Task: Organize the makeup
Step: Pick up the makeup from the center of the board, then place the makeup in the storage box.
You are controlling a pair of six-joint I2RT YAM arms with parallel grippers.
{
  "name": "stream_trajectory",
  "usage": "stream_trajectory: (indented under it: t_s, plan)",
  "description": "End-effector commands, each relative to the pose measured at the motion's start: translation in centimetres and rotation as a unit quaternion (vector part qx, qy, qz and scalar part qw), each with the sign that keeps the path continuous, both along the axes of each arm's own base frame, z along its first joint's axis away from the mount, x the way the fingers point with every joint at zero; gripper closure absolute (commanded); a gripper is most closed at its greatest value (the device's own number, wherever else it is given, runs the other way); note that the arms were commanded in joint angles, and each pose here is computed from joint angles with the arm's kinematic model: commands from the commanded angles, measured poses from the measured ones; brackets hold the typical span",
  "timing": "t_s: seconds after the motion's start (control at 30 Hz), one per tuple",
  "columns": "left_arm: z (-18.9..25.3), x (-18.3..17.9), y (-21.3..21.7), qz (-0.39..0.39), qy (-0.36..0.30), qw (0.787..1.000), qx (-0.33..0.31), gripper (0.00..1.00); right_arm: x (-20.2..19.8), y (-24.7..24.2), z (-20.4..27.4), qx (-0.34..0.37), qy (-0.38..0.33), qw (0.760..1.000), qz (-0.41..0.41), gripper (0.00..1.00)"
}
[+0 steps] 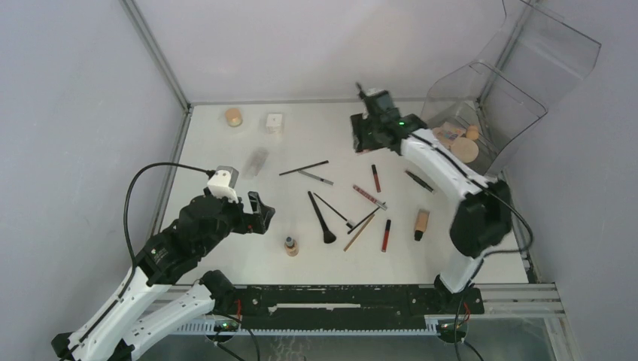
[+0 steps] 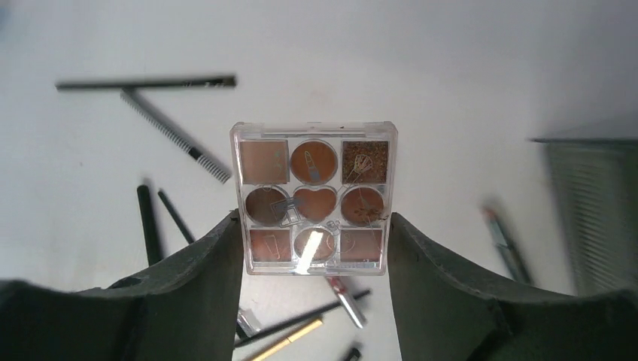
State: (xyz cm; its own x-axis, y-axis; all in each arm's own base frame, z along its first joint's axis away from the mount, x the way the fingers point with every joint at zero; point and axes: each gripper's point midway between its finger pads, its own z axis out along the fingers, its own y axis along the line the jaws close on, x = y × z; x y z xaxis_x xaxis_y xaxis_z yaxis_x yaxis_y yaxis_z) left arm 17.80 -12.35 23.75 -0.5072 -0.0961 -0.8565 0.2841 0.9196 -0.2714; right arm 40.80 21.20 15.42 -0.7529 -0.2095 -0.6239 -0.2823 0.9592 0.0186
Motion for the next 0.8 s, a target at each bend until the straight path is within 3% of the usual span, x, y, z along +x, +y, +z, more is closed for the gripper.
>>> stream_trajectory:
  t_s: [0.0, 0.3, 0.67, 0.77]
  plan:
    - [1.0, 0.2, -0.4, 0.000, -0.010, 1.000, -0.019, 0.00, 0.0, -7.7, 7.9, 0.019, -0.091, 0.991, -0.092, 0.56]
    - [1.1, 0.6, -1.1, -0.009, -0.011, 1.000, -0.021, 0.00, -1.4, -23.2, 12.2, -0.020, -0.145, 0.945, -0.292, 0.56]
    - [1.0, 0.5, -0.9, -0.013, -0.007, 1.000, -0.005, 0.00, 0.0, -32.1, 10.1, -0.083, -0.130, 0.894, -0.421, 0.53]
    - [0.6, 0.4, -0.6, -0.010, -0.004, 1.000, 0.000, 0.00, -0.3, -33.4, 9.2, -0.114, -0.116, 0.881, -0.445, 0.44]
